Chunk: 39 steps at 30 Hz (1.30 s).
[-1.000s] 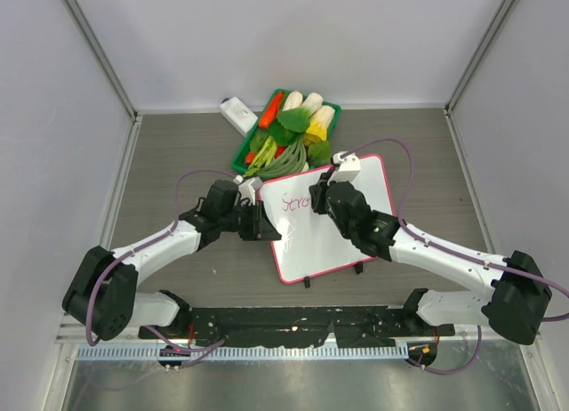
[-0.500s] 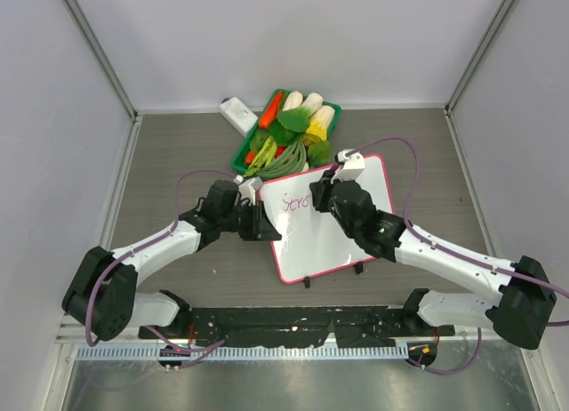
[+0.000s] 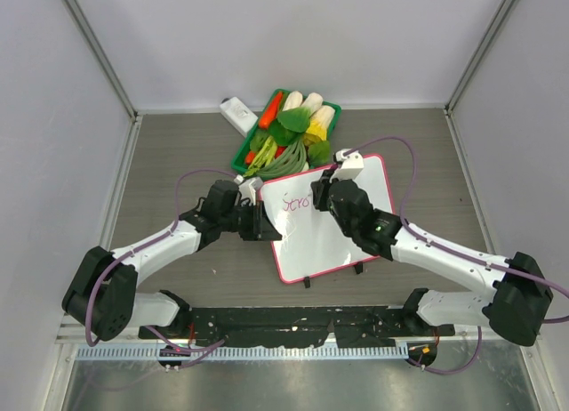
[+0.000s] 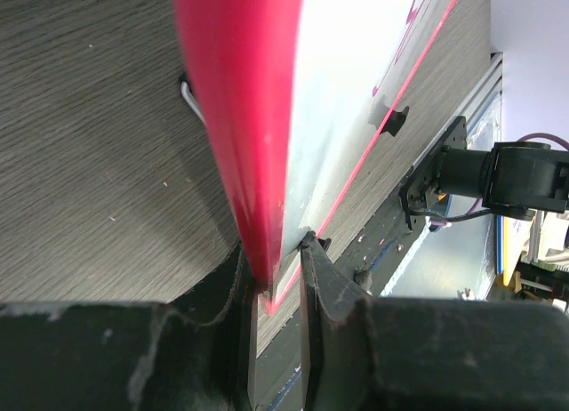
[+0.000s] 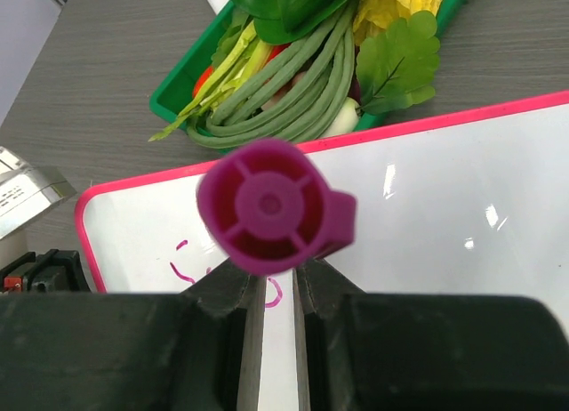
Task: Write a sentence on the whiteboard
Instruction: Write with the whiteboard marker on the whiteboard.
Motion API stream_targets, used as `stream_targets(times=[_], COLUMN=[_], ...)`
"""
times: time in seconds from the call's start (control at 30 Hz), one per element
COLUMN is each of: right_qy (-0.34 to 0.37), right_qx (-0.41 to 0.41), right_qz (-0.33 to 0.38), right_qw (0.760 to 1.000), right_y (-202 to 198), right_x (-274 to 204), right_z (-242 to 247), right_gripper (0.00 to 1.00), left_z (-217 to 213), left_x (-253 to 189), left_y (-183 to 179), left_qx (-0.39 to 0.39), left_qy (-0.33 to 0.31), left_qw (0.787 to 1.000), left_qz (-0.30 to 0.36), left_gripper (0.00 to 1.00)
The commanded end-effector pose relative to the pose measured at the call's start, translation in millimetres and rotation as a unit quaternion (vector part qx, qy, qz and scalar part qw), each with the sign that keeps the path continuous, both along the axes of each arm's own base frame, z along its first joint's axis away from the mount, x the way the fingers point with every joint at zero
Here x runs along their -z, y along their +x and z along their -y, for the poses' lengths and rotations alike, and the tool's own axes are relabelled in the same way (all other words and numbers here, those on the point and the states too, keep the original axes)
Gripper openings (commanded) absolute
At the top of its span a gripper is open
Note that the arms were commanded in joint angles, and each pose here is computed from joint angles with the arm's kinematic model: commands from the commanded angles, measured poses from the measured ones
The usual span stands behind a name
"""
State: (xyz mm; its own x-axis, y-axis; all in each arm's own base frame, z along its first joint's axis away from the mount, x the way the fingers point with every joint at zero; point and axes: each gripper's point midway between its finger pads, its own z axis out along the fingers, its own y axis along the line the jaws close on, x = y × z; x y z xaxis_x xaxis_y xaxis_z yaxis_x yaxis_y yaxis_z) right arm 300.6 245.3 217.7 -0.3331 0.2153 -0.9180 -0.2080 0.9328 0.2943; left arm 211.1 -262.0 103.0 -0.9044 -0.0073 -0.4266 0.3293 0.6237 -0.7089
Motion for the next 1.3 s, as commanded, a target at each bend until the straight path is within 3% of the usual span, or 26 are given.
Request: stream_targets(times=[0.0, 0.7, 1.27], right_qy=[0.007, -0.002, 0.009], right_qx=[0.023, -0.008, 0.023], right_qz=[0.01, -0.04, 0.001], right_qw=[1.0, 0.999, 1.0], right_y=[7, -14, 2], right_x=[-5, 35, 4], right_z=[6, 8, 9], right_gripper=[0.01, 0.01, 0.01], left_z=[-22, -22, -23], left_x=[34, 35, 36], left_y=[-2, -3, -4], left_qx=[-0.012, -0.01, -0.011], left_qy=[0.089, 0.091, 0.095], left_qw=[0.996, 0.996, 0.995], left_qz=[0.005, 0.006, 0.003], left_gripper=[0.0, 0.0, 0.0])
